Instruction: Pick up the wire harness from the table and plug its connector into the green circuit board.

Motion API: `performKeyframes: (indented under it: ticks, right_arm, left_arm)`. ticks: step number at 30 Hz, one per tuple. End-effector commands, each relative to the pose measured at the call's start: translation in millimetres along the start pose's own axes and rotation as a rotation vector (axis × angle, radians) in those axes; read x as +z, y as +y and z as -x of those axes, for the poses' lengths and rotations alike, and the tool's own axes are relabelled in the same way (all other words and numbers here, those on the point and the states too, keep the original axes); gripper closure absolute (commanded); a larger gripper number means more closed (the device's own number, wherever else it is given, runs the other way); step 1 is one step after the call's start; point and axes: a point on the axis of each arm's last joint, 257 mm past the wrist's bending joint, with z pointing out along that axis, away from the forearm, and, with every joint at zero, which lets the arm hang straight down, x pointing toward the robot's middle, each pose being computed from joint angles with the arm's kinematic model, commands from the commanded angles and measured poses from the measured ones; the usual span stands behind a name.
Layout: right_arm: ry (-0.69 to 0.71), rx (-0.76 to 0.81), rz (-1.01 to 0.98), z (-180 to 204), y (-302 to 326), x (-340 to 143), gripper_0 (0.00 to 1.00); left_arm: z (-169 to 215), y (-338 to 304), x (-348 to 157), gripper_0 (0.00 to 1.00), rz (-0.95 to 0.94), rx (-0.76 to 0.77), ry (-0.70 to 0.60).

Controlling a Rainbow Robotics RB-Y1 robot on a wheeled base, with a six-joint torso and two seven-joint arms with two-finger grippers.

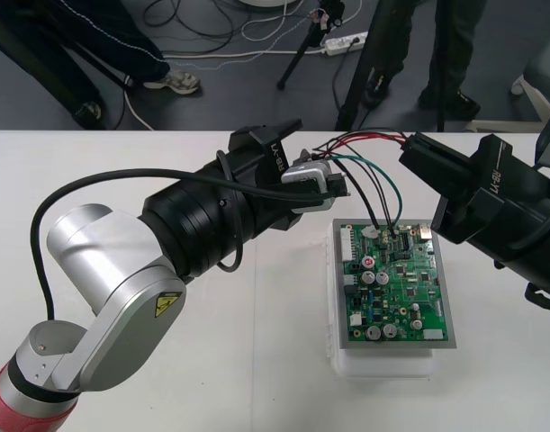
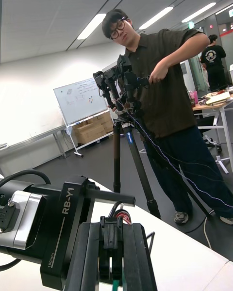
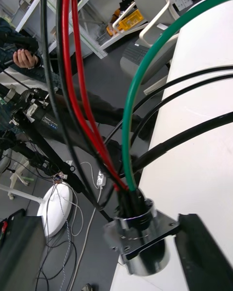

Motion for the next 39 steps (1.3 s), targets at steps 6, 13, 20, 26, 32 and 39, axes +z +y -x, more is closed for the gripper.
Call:
performKeyframes:
  ticks: [6,13,20,26,32,39]
  right_arm:
    - [-0.032,0.035,0.037,13,14,12,1.0]
    - [-0.019,0.022,0.04,13,13,9,1.0]
    - [0.028,-0.018,0.064,15,14,-8,1.0]
    - [0.091,-0.041,0.109,17,20,-30,1.0]
    - [0.122,0.029,0.149,19,31,-45,1.0]
    - [0.214,0.036,0.225,15,47,-65,1.0]
  left_arm:
    - [13,26,-4,0.0,0.09,-0.014,-0.043]
    - [2,23,-9,0.0,0.067,-0.014,-0.027]
    - [-14,14,-24,0.0,-0.005,-0.087,-0.04]
    - [-22,6,-46,0.0,-0.071,-0.151,-0.052]
    - [-22,4,-75,0.0,-0.127,-0.227,-0.067]
    - [-12,-2,-109,0.0,-0.258,-0.463,-0.113]
